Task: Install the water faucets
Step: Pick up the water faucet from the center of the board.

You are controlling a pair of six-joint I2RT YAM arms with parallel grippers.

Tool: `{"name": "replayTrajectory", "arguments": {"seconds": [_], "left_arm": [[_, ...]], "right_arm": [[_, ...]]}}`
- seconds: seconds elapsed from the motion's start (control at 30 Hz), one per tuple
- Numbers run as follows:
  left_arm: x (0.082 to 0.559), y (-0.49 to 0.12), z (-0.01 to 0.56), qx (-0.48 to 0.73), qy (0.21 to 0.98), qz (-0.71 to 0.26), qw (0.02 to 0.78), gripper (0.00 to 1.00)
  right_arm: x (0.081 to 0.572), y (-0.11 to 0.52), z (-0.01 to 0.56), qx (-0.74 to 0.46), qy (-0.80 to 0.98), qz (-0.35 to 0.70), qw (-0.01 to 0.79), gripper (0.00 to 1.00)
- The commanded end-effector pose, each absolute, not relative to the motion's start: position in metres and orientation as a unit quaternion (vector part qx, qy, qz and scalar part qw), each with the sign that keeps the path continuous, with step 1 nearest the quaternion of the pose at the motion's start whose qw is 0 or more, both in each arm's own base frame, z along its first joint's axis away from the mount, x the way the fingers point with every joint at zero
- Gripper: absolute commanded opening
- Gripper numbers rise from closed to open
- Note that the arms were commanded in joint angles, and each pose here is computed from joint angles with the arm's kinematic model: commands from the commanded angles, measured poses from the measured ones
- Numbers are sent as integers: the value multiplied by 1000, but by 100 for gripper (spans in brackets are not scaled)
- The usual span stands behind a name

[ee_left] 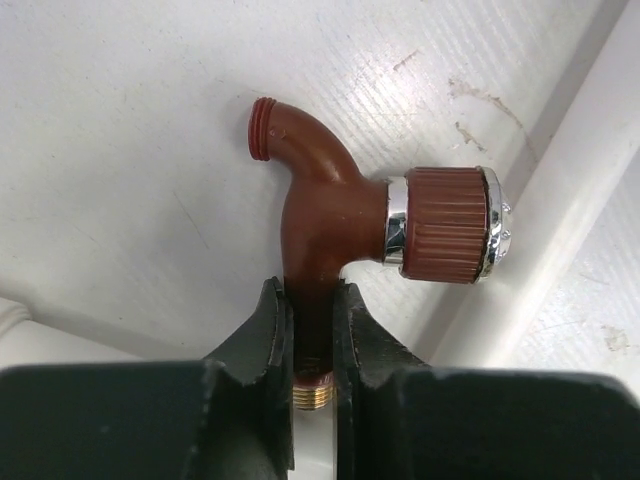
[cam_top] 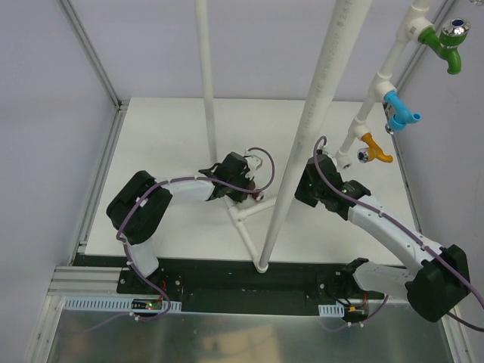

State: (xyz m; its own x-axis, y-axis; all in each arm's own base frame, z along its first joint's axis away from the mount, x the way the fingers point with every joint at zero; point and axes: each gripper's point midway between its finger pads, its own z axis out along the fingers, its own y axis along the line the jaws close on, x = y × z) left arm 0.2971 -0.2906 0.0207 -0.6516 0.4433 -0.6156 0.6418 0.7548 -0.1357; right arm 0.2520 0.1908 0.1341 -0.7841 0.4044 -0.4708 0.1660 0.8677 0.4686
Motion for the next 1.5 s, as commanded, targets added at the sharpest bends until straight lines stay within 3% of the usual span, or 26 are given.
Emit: {"name": "replayTrajectory", "arguments": {"seconds": [0.0, 0.33, 0.47, 0.63, 0.97, 1.47], "left_arm": [[278, -288, 13, 284, 910, -193, 231, 0], [269, -343, 129, 287, 846, -345, 288, 0], [234, -356, 161, 361, 790, -391, 305, 0], [203, -352, 194, 402, 744, -424, 325, 0], [176, -341, 187, 495, 693, -384, 356, 0], [183, -358, 206, 567, 627, -339, 412, 0]], "right_arm": [[247, 181, 152, 142, 906, 221, 333, 58], [227, 183, 177, 119, 847, 327, 402, 66], [207, 193, 195, 85, 840, 373, 384, 74], [181, 196, 209, 73, 844, 403, 346, 76], [147, 192, 251, 105, 807, 482, 324, 77], [145, 194, 228, 164, 828, 468, 262, 77]]}}
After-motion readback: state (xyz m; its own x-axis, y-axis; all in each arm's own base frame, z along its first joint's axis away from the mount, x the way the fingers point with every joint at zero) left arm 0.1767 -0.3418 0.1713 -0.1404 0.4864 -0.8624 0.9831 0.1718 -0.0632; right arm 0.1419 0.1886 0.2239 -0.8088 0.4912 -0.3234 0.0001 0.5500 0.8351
